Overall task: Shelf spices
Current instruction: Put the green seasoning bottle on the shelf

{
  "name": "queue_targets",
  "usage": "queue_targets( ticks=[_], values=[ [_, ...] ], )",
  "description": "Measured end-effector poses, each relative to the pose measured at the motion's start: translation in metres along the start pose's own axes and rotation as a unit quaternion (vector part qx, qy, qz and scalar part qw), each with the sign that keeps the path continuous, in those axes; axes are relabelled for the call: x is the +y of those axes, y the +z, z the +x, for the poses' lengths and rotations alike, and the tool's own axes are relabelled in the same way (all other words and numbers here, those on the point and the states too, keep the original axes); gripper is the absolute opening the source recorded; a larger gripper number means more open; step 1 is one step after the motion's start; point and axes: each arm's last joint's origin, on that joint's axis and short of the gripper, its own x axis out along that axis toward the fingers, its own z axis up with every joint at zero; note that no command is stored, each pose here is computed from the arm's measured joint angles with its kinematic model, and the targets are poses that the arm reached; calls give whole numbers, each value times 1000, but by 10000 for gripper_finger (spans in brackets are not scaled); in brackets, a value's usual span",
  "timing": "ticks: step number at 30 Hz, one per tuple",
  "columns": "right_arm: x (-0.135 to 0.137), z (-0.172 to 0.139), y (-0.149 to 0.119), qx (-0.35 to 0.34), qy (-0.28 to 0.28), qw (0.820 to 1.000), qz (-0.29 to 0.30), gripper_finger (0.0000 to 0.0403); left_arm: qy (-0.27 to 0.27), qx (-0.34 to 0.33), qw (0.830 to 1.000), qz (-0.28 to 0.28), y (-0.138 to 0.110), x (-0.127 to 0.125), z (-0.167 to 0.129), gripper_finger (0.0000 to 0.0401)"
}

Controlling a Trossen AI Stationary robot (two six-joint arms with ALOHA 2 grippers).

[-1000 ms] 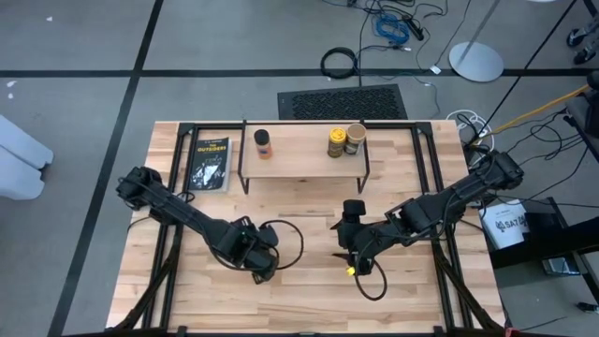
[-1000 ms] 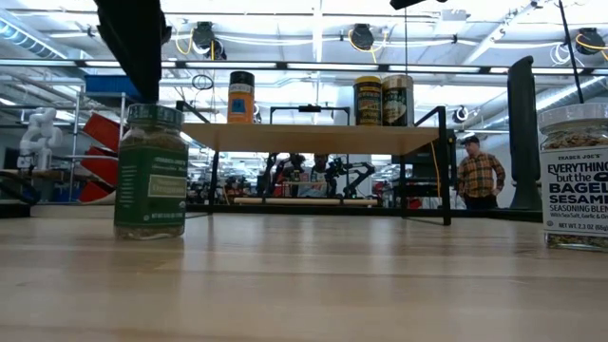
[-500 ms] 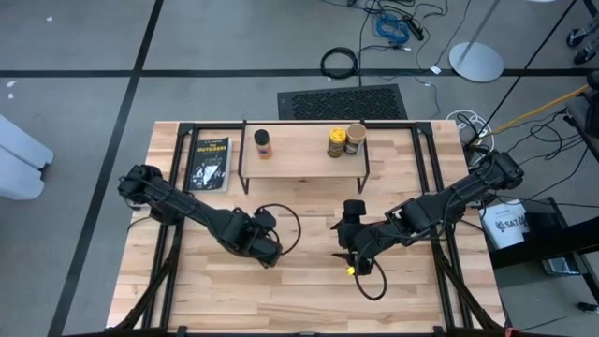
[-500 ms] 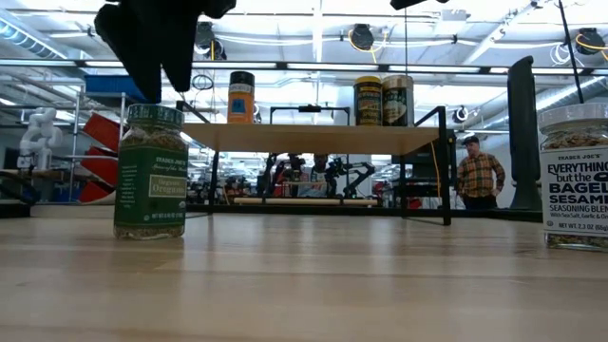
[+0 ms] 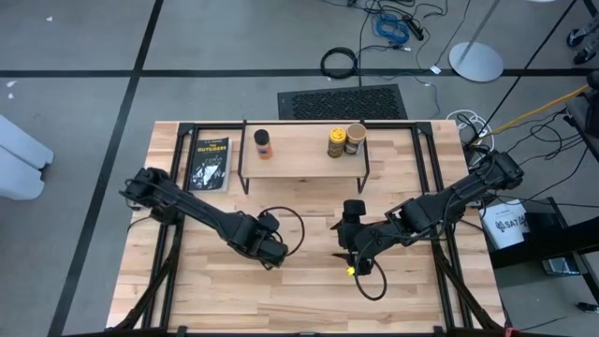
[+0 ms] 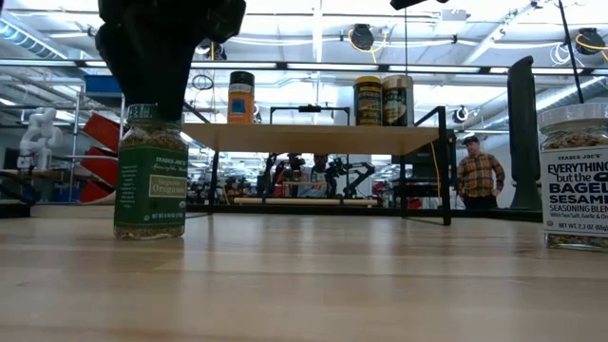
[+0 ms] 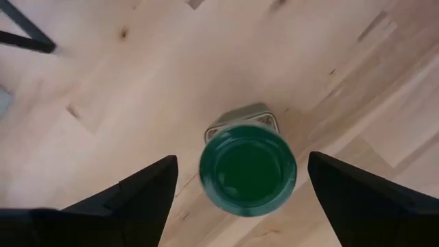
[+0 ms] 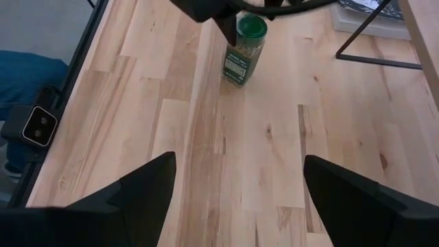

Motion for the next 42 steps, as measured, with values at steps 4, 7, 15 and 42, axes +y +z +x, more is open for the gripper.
queue_targets(
  ticks=[4,7,15,42],
  values=[
    [0,0,0,0,0,1000,0,309,-3,13,1000,8,0,-2,3,335],
    [0,0,0,0,0,1000,0,309,-3,29,999,19,-1,-4,8,328],
    [0,0,0,0,0,1000,0,309,5,47,998,39,7,-5,19,284],
    [1,0,0,1,3,1000,16,309,-37,45,970,234,40,15,-81,208]
  ],
)
